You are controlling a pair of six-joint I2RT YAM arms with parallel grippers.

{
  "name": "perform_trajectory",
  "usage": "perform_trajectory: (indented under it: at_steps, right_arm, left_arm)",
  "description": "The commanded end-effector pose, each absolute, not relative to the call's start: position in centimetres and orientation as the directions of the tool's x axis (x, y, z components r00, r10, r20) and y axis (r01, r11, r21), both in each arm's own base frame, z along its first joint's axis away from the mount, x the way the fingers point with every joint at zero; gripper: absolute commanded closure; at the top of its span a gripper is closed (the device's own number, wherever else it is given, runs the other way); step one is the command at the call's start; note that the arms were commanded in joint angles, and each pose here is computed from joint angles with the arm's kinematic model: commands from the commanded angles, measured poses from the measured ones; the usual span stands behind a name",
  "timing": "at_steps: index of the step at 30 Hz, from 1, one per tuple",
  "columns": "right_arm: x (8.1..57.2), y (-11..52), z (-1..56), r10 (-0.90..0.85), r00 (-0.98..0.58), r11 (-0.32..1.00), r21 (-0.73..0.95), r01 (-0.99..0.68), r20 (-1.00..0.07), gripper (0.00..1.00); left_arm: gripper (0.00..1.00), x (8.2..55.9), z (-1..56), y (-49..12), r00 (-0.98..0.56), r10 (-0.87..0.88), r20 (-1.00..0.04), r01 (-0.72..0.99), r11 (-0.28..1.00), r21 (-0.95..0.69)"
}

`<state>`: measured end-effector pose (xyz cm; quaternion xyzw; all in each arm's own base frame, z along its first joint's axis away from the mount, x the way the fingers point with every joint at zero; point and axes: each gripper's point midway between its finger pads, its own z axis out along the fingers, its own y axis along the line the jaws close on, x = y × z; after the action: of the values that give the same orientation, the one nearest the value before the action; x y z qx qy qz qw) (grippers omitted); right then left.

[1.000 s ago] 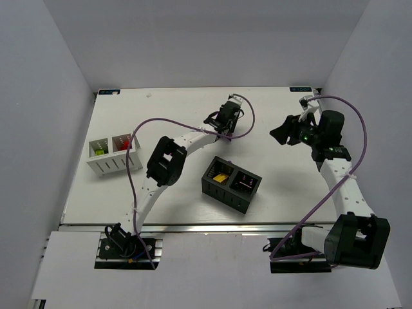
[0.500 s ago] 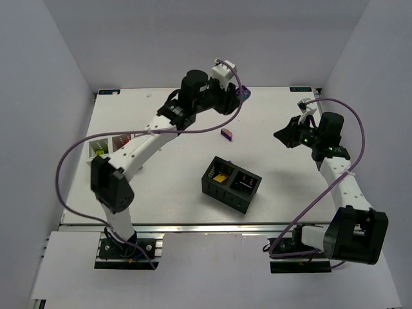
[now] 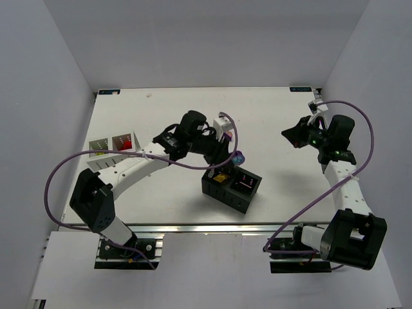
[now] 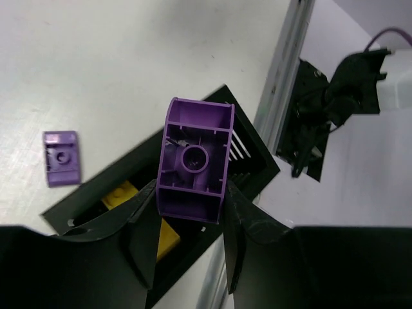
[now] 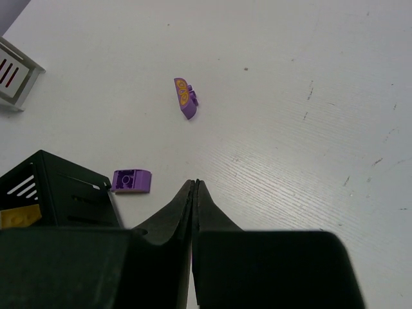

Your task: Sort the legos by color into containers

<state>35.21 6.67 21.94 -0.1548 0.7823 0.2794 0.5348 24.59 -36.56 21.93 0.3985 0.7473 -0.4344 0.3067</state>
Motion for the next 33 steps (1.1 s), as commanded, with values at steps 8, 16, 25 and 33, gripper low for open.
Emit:
perform_trajectory:
  at_steps: [8, 16, 25, 33]
  right_arm:
    - [35.5, 6.2, 22.1, 0.045, -0.350, 0.780, 0.252, -0.573, -0.936, 0.85]
    - [35.0, 6.6, 21.8, 0.010, -0.355, 0.754, 0.240, -0.612, -0.935, 0.51]
    - [34.8, 7.2, 21.7, -0.009, -0.354, 0.724, 0.238, -0.647, -0.935, 0.45]
    - [35.0, 12.3, 22.3, -0.302, -0.025, 0.373, -0.094, -0.923, -0.953, 0.58]
  left_arm:
    - [0.91, 19.4, 21.0, -39.0, -0.484, 0.392, -0.782, 0.875, 0.209, -0.437]
    - [0.47, 19.1, 19.3, -39.5, -0.471, 0.429, -0.771, 0.881, 0.258, -0.396]
    - [0.38, 20.4, 20.6, -40.2, -0.445, 0.418, -0.792, 0.893, 0.276, -0.356]
    - [1.00, 23.8, 28.5, -36.3, -0.353, 0.269, -0.896, 0.860, 0.471, -0.197]
